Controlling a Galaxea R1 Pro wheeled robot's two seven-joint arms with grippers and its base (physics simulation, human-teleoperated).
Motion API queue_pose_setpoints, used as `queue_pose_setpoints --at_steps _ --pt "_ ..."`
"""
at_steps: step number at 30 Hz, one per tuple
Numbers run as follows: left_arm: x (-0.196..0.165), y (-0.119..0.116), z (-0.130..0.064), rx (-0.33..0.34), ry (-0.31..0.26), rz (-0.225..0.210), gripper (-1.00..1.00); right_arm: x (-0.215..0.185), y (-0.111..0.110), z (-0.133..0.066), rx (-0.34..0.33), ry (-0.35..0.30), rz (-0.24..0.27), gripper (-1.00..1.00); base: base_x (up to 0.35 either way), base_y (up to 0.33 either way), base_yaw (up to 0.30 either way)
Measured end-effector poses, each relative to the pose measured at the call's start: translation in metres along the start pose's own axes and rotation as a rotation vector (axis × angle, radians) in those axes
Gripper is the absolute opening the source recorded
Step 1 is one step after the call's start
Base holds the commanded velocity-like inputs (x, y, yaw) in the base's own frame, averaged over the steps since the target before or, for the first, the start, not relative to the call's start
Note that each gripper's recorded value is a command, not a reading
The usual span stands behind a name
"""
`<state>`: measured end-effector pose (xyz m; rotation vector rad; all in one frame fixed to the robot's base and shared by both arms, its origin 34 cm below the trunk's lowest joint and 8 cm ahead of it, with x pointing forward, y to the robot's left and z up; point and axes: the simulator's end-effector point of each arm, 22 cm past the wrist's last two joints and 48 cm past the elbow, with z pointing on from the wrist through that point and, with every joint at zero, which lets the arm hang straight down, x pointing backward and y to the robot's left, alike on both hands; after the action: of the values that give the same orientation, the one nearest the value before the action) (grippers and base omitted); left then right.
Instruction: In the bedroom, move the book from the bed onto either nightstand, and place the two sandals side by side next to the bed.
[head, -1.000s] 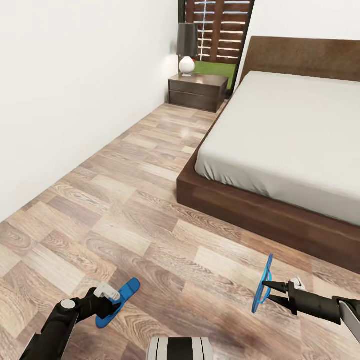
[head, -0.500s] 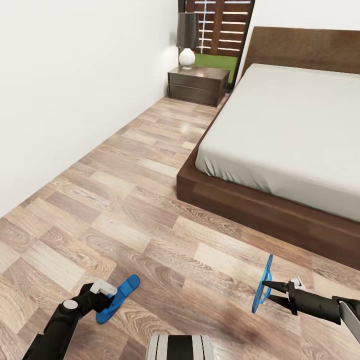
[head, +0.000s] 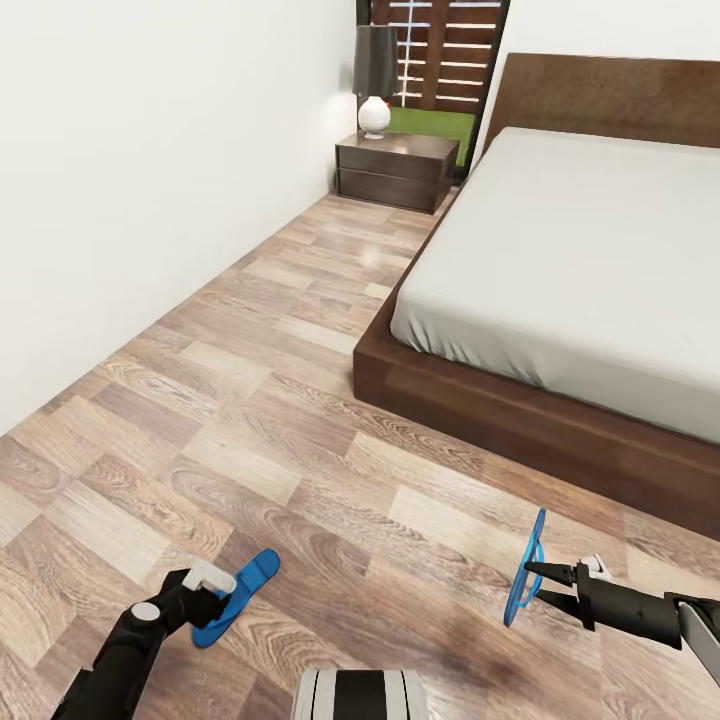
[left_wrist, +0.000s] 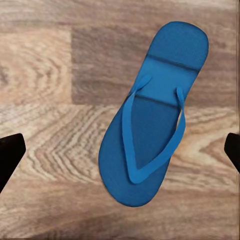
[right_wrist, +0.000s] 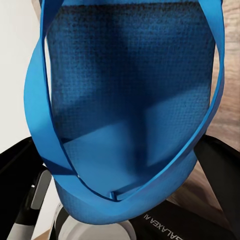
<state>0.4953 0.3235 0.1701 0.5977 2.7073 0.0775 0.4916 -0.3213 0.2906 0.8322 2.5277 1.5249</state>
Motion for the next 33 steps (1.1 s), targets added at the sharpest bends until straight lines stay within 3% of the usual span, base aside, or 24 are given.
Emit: queue_pose_setpoints --at_steps 10,25,33 --pt "0.008 -0.029 0.008 0.051 0.030 0.056 1.00 0.000 0.000 0.000 -0.001 0.000 0.000 -1.00 0.000 0.000 0.000" --pt "0.010 -0.033 0.009 0.058 0.034 0.061 1.00 0.000 0.000 0.000 -0.001 0.000 0.000 -1.00 0.000 0.000 0.000" --pt "0.024 -0.039 0.017 0.071 0.062 0.060 1.00 0.003 -0.015 0.005 0.017 0.012 0.025 -1.00 0.000 0.000 0.000"
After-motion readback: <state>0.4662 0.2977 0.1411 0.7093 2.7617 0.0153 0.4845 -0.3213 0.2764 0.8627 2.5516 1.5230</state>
